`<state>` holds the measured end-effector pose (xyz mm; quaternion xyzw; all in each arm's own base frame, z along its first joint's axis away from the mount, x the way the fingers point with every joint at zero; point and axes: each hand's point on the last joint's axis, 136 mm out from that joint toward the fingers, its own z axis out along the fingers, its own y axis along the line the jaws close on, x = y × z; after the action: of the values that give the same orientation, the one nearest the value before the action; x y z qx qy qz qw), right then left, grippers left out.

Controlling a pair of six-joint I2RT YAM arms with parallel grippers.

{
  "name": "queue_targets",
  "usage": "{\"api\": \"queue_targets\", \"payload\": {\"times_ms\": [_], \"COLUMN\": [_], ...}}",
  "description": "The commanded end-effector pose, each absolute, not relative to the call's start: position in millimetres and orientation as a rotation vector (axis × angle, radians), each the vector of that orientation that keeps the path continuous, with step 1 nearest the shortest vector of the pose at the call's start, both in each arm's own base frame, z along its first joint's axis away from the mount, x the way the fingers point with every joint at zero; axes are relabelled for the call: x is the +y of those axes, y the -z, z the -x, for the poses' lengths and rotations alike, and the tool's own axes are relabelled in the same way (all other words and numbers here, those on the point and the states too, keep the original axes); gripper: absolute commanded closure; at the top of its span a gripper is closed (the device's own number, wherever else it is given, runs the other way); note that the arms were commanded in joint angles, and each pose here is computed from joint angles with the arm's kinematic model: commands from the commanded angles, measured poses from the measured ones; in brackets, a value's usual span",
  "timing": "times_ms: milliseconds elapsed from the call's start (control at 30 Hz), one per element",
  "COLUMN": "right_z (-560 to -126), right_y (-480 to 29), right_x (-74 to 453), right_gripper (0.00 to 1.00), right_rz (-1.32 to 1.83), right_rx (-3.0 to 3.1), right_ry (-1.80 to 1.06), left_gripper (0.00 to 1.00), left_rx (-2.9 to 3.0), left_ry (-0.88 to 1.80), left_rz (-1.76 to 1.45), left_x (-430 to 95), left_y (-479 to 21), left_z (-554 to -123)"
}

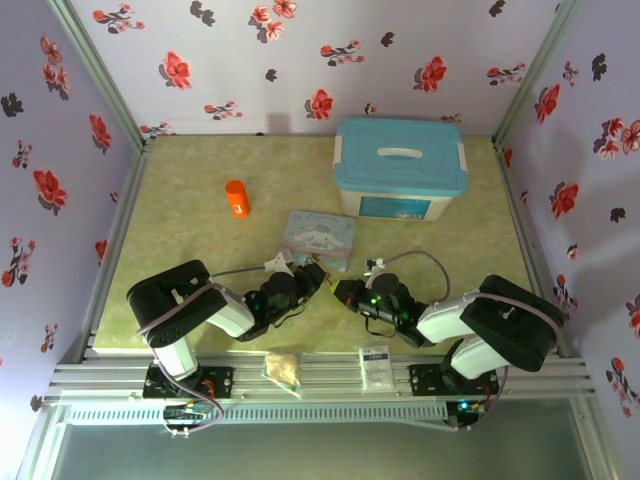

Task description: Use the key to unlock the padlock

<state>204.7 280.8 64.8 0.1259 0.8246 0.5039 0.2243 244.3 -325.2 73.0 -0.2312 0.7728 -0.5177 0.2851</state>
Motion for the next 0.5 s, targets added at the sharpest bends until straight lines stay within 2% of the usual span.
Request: {"api": "queue_targets", "payload": {"times_ms": [0, 133, 467], "right_z": [-218, -218, -225], "right_y": [-92, -108, -109], "right_x": [283, 283, 283], "right_gripper": [1.00, 1.00, 1.00], "right_rz": [-0.328, -0.306, -0.381], "right_rx": [2.140, 2.072, 2.020], "right_ry": [-1.429, -1.509, -1.625], "left_gripper": [1.00, 1.00, 1.00], "left_rx": [2.042, 2.033, 2.000], "left_ry": [1.562, 1.567, 1.608], "left_rz": [0.513, 0.498, 0.503], "left_x": [-356, -357, -360], "left_y": [-99, -103, -113], "left_z": [-226, -226, -226]}}
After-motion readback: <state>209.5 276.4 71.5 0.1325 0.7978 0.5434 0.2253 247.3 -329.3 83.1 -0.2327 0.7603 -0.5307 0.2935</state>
